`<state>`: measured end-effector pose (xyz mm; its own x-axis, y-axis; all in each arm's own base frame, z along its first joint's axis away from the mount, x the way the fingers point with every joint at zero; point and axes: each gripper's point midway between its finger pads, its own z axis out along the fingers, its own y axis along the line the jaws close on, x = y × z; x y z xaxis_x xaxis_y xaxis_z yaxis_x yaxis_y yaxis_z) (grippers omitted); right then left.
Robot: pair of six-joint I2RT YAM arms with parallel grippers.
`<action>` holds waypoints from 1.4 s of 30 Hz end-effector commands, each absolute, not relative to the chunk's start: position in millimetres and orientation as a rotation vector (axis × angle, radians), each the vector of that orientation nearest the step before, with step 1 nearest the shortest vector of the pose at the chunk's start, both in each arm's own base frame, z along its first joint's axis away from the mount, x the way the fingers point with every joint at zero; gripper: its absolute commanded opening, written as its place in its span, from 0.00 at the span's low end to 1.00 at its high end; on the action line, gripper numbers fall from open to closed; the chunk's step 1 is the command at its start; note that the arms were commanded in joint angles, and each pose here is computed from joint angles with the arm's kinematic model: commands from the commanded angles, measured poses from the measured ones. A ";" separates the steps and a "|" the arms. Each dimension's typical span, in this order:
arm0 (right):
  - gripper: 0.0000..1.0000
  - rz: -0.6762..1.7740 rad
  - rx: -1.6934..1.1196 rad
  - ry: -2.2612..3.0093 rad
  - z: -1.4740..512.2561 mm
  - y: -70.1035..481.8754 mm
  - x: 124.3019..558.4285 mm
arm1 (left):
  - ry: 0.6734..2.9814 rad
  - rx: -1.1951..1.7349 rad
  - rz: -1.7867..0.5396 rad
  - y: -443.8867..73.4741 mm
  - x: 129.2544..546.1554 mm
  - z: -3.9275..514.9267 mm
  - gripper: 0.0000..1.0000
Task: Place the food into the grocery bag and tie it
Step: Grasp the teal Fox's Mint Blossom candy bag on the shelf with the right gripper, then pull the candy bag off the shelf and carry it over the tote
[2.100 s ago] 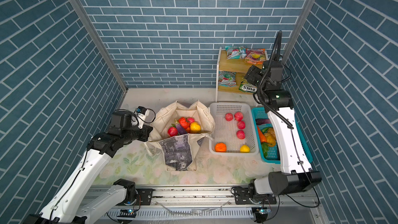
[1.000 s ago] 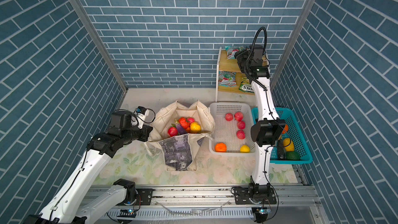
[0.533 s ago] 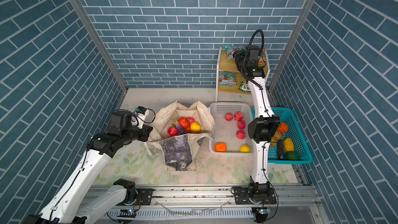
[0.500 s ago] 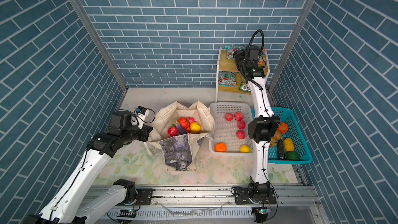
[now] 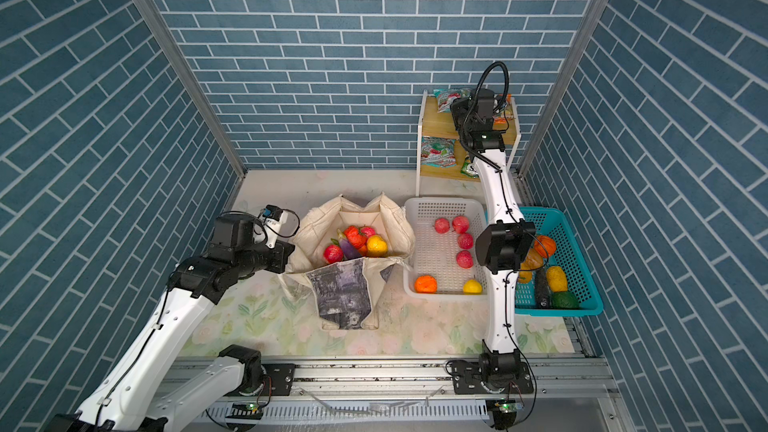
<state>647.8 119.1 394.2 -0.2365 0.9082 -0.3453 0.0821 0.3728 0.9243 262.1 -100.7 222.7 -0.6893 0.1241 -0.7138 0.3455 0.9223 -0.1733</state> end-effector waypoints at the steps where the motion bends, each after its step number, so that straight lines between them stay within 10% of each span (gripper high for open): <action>1: 0.28 0.984 0.949 1.663 364.1 125.5 655.2 | 2.301 0.325 -0.371 -98.3 262.7 225.6 0.00; 10: 0.00 1.021 0.787 1.652 415.0 149.2 622.8 | 2.296 0.324 -0.370 -98.1 262.3 226.8 0.00; 28: 0.00 0.909 0.288 1.454 574.2 188.5 462.2 | 2.298 0.324 -0.374 -98.7 262.9 225.8 0.00; 42: 0.00 0.976 0.093 1.559 534.8 214.3 347.6 | 2.302 0.324 -0.361 -97.4 264.4 223.3 0.00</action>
<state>371.8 210.4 523.9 -0.2933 0.5826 -0.7580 -0.3820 0.6554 0.6515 261.1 -100.4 223.3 -0.6870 0.1216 -0.7164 0.3447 0.9225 -0.1739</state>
